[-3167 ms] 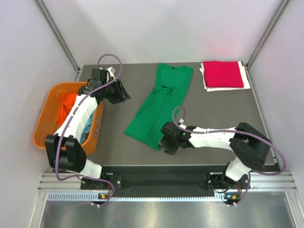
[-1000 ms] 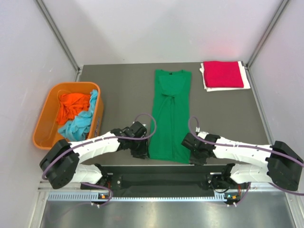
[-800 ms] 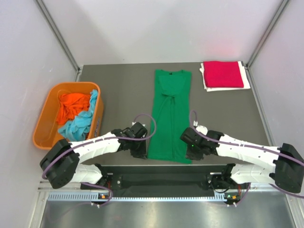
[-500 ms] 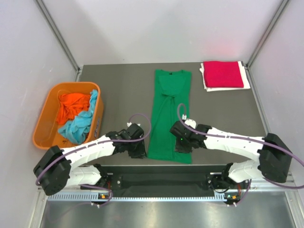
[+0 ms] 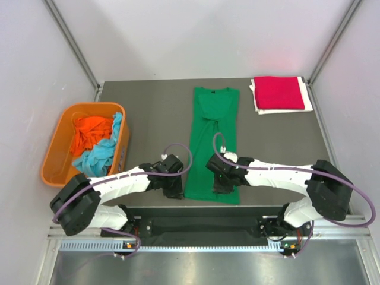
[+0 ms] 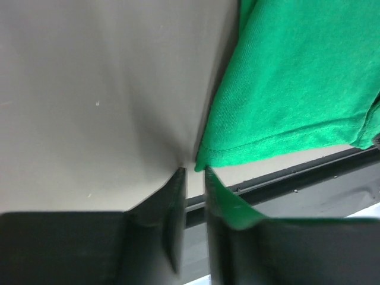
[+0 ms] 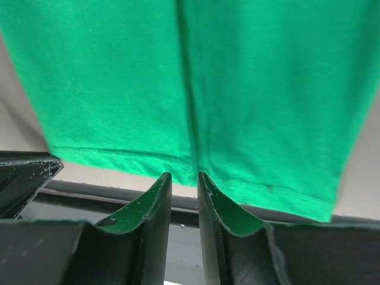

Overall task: Fold and stack the t-shirts
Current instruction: Fold the tshirt

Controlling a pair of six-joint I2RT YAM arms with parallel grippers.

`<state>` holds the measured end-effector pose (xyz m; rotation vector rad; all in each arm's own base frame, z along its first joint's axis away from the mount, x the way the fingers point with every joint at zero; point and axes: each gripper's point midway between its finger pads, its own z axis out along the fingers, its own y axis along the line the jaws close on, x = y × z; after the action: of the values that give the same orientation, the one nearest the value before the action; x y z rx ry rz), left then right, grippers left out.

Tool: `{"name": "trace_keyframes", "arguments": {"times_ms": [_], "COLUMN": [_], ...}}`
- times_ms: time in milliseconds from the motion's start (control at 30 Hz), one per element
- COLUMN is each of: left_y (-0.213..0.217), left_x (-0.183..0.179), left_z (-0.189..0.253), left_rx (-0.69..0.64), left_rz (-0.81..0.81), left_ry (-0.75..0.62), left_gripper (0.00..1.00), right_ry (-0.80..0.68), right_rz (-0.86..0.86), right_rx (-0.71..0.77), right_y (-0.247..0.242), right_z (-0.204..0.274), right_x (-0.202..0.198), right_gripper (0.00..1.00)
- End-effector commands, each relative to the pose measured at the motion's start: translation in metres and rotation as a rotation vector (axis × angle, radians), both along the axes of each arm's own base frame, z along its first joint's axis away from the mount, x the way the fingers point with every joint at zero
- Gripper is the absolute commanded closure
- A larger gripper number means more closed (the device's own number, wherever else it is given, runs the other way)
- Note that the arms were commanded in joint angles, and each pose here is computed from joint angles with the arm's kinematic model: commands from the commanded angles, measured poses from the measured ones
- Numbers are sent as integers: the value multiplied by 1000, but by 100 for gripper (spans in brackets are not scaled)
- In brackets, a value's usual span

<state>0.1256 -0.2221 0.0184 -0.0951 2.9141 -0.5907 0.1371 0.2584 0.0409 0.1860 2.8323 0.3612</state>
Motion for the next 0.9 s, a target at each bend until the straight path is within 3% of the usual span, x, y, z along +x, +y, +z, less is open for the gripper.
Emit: {"name": "trace_keyframes", "arguments": {"times_ms": [0,133,167,333,500,667,700,733,767,867], "left_y": [-7,-11,-12,-13,-8,1,2,4,3,7], "left_x": [10,9,8,0,-7,-14,-13,-11,-9,0], "left_z": [7,10,11,13,13,7,7,8,12,18], "left_rx": [-26,-59,-72,-100,-102,-80,-73,-67,-66,-34], "left_rz": [-2,0,-3,25,54,82,86,93,94,81], "left_ry": [-53,-56,-49,-15,-5,17,13,-4,-16,-67], "left_gripper": [80,93,100,100,100,100,98,83,77,64], "right_ry": [5,23,24,34,41,22,19,17,20,24], "right_rz": [4,3,-1,-3,-2,-4,-2,-1,-3,-5], "right_rx": [43,25,20,7,16,32,38,42,48,33], "right_y": [13,11,10,8,6,3,4,4,5,3], "right_z": [-5,-14,-16,-23,-26,-18,-17,-16,-16,-14], "right_x": [-5,-11,-11,-14,-20,-22,-22,-22,-23,-23], "right_gripper": [75,75,76,79,99,100,100,100,100,88]}}
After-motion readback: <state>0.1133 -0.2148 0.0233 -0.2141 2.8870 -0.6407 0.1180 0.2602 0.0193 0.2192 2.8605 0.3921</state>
